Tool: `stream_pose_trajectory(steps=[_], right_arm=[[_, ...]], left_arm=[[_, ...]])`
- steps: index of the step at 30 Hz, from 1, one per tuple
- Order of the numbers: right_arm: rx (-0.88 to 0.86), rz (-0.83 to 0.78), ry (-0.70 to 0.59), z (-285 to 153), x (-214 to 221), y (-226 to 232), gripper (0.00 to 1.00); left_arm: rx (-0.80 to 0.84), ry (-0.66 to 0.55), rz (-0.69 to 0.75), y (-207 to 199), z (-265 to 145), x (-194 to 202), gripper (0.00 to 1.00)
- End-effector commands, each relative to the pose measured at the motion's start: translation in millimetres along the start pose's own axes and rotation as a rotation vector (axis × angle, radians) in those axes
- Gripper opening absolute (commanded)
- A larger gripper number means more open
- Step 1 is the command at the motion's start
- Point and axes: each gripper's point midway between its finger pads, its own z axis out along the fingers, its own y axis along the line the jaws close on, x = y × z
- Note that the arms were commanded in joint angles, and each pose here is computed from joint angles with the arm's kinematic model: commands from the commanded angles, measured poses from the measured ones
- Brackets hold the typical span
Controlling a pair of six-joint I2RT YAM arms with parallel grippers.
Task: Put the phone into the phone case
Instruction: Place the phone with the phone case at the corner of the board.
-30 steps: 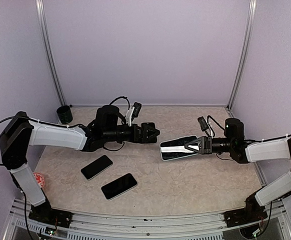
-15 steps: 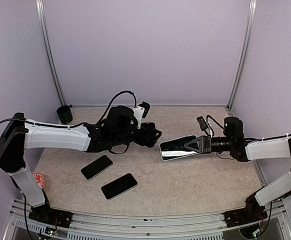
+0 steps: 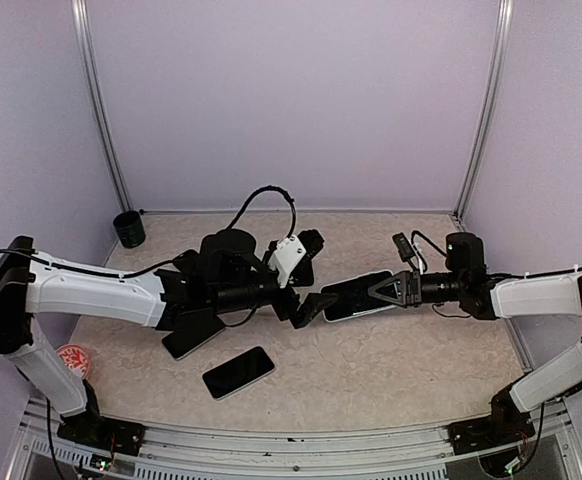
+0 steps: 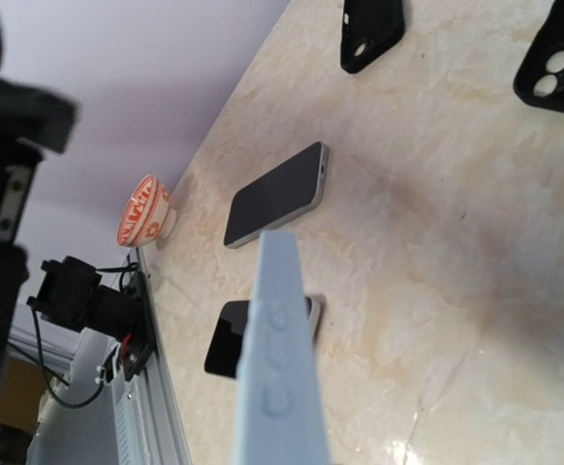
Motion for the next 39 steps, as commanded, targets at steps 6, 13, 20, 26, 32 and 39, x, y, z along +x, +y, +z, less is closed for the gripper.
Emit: stream_pose_trajectory(steps=[6, 13, 20, 26, 32, 39], right_arm=[[-0.026, -0.069, 0.004, 8, -9, 20, 0.00], [-0.033, -0.096, 0.023, 16, -6, 29, 0.00], [-0.034, -0.121, 0.043, 23, -2, 36, 0.00], [-0.033, -0.139, 0.053, 26, -1, 40, 0.00], [-0.039, -0.164, 0.061, 28, 0, 45, 0.00], [-0.050, -0.191, 0.078, 33, 3, 51, 0.00]], left_arm=[[0.155, -0.082, 0.331, -53, 7, -8, 0.99], [0.173, -0.036, 0.353, -57, 25, -3, 0.99], [0.184, -0.008, 0.354, -60, 40, 4, 0.99], [0.175, 0.030, 0.336, -59, 51, 9, 0.99], [0.165, 0.066, 0.328, -57, 57, 18, 0.99], [0.132, 0.075, 0.321, -51, 59, 21, 0.99]])
